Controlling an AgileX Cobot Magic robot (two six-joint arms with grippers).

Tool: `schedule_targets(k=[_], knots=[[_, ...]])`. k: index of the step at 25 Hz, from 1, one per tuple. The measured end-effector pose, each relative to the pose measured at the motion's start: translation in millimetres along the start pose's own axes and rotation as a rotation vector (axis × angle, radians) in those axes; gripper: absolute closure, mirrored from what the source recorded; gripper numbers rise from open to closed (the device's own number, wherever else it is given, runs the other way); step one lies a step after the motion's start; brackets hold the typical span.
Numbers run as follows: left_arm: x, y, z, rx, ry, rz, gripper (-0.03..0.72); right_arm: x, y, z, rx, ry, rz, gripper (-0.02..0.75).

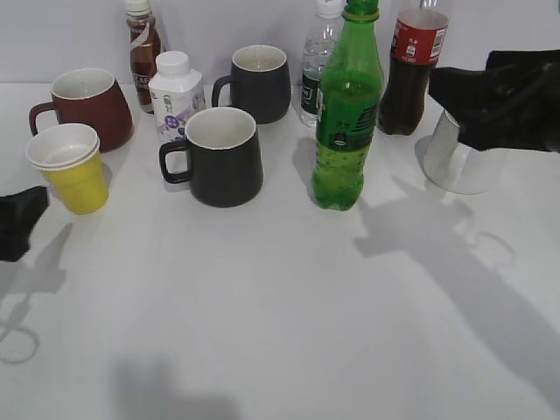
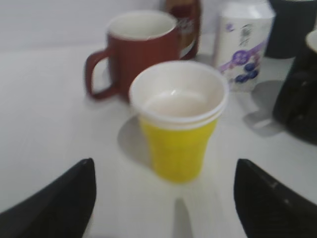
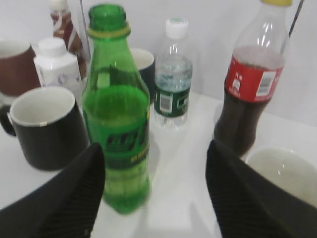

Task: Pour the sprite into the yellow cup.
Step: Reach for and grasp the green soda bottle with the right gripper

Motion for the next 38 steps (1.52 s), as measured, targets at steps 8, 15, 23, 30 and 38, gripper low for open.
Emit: schedule_targets(k=[8, 15, 23, 30, 38], knots=[[-34, -15, -13.5, -0.085, -0.017, -0.100, 0.018, -24, -12, -2, -0.068, 0.011, -0.025, 0.126], [-66, -52, -26.0, -0.105, -0.055, -0.002, 0.016, -38, -20, -3, -0.078, 0.021, -0.051, 0.119], [-92, -26, -22.4, -0.093, -0.024, -0.095, 0.016, -50, -41, -7, -0.080, 0.010, 0.000, 0.134], [-120, -22, -22.7, -0.086, -0.008, -0.118, 0.029, -56, -47, -6, -0.069, 0.025, -0.005, 0.141], [-143, -5, -21.0, -0.077, 0.012, -0.177, 0.150, -71, -70, -6, -0.050, 0.043, 0.031, 0.141]])
Point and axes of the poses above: a point on each arm's last joint axis where the gripper is mounted, x pointing back along that axis away from the gripper, z along the wrist's bending axis when the last joint is at zero, y = z × x, the point moved 9 cm from there along -x, pointing out along that axis toward the gripper, and after that the axes turned 12 degrees about -x, right-handed, at the moved point
